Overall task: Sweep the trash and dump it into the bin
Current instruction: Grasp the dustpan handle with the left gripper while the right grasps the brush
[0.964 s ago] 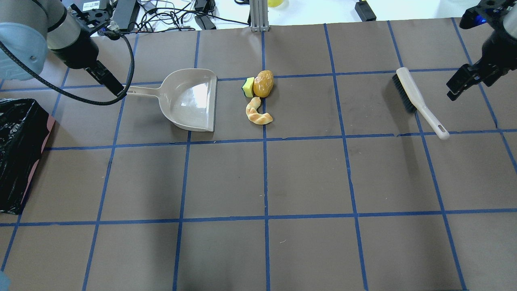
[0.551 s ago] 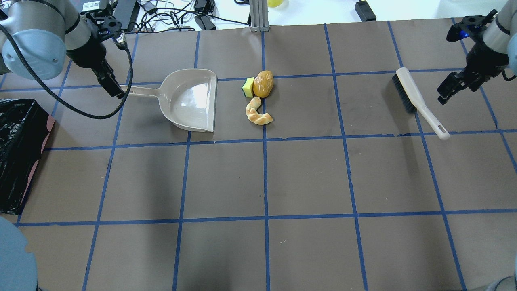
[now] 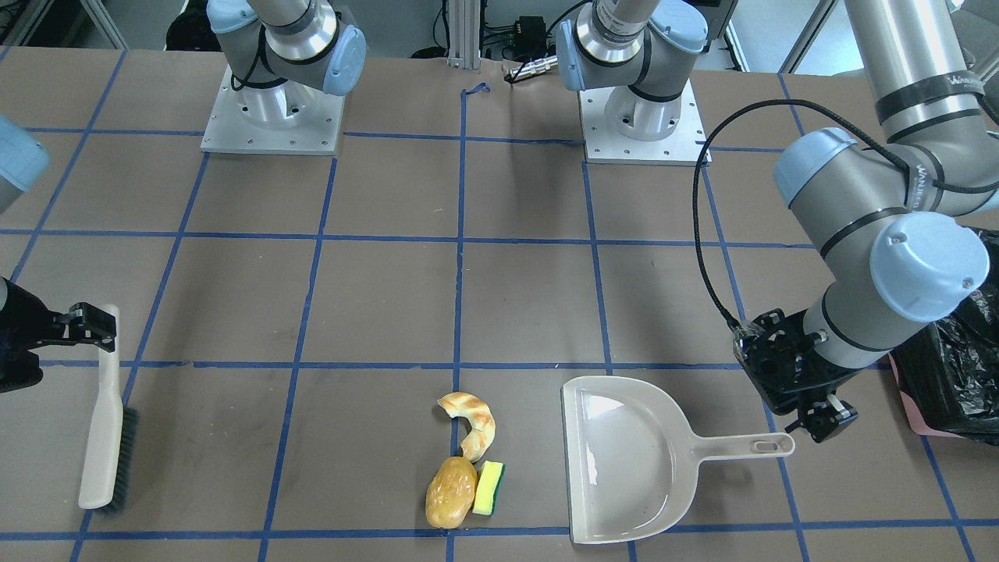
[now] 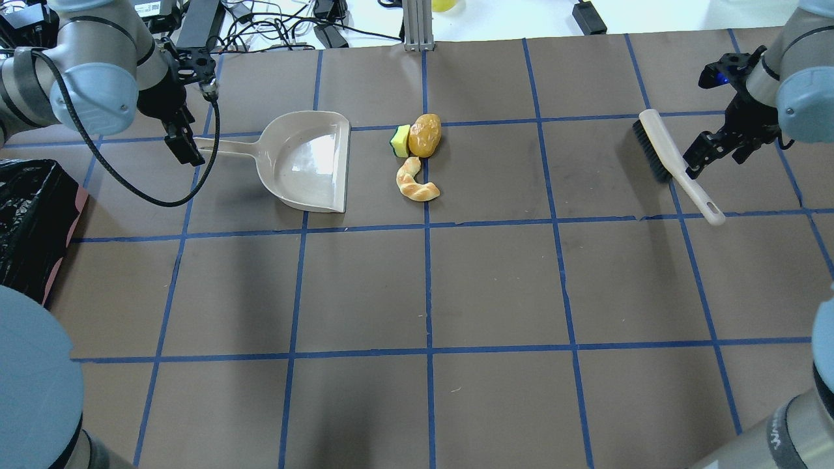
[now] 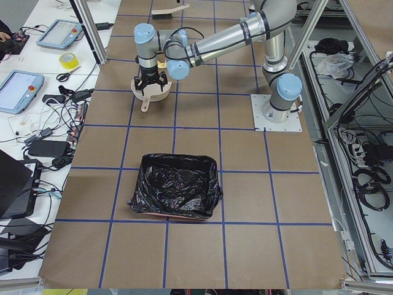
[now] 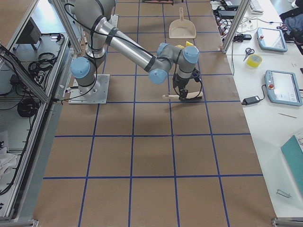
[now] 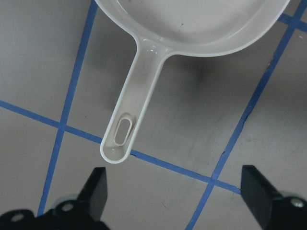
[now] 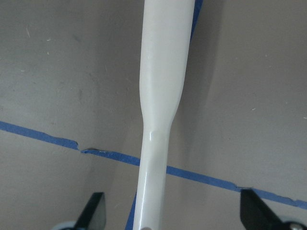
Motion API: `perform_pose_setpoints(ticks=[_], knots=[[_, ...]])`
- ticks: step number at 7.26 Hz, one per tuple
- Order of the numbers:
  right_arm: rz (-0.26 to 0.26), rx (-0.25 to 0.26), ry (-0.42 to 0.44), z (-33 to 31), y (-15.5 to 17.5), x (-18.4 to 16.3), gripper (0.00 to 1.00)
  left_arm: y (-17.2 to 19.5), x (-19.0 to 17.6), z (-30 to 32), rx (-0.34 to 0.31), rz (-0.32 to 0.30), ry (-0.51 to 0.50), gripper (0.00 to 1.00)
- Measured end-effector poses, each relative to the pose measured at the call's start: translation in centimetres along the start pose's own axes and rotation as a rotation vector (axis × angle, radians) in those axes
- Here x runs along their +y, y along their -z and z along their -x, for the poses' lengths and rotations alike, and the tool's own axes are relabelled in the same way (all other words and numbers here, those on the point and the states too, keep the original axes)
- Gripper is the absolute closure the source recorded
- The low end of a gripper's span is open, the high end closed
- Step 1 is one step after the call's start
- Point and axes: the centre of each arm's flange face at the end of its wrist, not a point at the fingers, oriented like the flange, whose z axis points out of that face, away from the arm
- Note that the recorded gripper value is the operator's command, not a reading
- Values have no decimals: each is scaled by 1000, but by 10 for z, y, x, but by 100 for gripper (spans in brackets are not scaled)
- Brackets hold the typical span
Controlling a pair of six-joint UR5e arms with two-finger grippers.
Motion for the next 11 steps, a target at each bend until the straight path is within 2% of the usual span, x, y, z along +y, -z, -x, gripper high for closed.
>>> perform_pose_setpoints(ticks=[2,3,4,6,7,8,9,10,11], knots=[[32,-25,-14,3,-21,1,4,-9,-9,0,2,8,-12,0],[46,-35,-16,5,-28,3,9,-10,-13,-1,1,12,-15,0],[54,-41,-16,7,-33,5,19,-10,-17,-2,1,14,-18,0],[63,-46,-15,7,-37,6,22,-12,-20,-2,-4,18,-28,1],[71,-46,-14,7,-40,6,22,-17,-20,3,-24,27,-63,2],[83,-44,-14,6,-44,7,22,-26,-20,10,-53,38,-138,2],[89,-43,-15,6,-47,7,26,-35,-21,16,-71,46,-226,2],[93,-43,-15,6,-49,7,38,-45,-23,21,-85,48,-299,6],[96,-44,-15,6,-50,7,54,-56,-24,25,-86,47,-340,7]])
